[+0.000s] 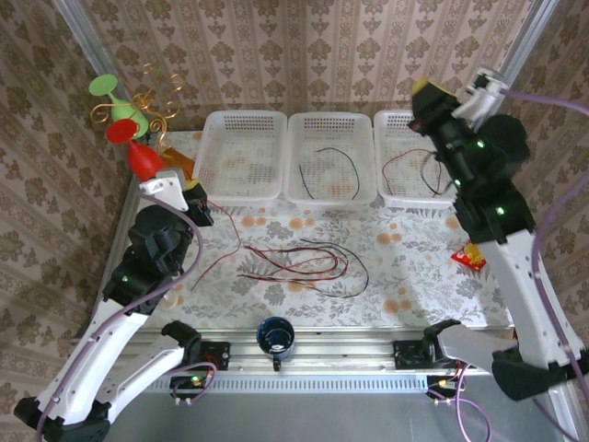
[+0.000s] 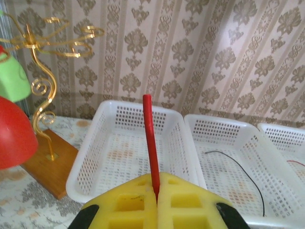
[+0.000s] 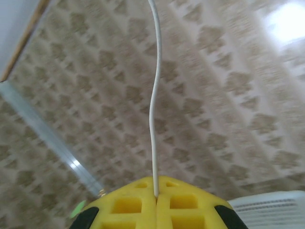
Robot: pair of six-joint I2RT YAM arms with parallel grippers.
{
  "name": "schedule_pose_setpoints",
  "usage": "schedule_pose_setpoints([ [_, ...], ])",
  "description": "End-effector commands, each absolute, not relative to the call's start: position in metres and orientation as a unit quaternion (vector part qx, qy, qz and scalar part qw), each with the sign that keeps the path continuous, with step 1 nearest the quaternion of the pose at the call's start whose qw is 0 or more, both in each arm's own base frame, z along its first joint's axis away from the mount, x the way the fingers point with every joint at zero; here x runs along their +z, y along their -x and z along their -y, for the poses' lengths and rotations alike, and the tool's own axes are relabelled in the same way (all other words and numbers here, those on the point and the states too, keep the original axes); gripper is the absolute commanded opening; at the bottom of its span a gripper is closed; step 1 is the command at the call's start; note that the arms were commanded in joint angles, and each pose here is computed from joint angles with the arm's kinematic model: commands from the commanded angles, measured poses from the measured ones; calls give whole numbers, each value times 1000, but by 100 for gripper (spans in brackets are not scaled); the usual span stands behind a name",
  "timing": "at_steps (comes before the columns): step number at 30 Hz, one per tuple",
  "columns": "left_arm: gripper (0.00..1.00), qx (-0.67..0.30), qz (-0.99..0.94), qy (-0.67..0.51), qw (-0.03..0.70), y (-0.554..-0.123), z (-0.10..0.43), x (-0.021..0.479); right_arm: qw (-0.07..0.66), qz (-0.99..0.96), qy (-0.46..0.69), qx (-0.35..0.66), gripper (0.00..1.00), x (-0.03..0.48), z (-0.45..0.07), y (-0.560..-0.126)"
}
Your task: Untangle the cables
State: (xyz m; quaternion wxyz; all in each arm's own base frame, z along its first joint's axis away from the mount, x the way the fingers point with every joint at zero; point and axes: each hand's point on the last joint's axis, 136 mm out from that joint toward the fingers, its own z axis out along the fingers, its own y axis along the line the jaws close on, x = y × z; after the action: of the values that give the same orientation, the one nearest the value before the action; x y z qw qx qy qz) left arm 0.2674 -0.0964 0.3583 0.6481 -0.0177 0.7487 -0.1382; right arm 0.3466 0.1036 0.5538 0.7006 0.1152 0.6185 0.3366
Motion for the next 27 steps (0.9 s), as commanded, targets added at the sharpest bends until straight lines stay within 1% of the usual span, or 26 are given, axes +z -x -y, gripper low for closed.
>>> schedule_pose_setpoints([
  [1,0,-170,-763,25,623,-265,107,335,707,-584,-75,391,0,587,-144,-356],
  [5,0,-179,-768,17,615,-262,115,321,697,-584,-46,413,0,595,-190,-387],
  [12,0,-183,-775,23,605,-257,117,304,682,-574,-34,452,0,605,-245,-435],
  [17,0,-178,-774,28,608,-251,110,303,663,-586,1,465,0,594,-301,-465],
  [19,0,-179,-773,29,609,-249,108,305,657,-600,19,457,0,579,-320,-480],
  [21,0,-180,-773,31,608,-247,106,304,647,-619,23,445,0,553,-336,-499],
  [24,0,-183,-774,33,606,-244,105,304,625,-653,34,427,0,497,-363,-529],
  [27,0,-186,-775,35,603,-242,104,303,592,-699,50,397,0,420,-394,-556],
])
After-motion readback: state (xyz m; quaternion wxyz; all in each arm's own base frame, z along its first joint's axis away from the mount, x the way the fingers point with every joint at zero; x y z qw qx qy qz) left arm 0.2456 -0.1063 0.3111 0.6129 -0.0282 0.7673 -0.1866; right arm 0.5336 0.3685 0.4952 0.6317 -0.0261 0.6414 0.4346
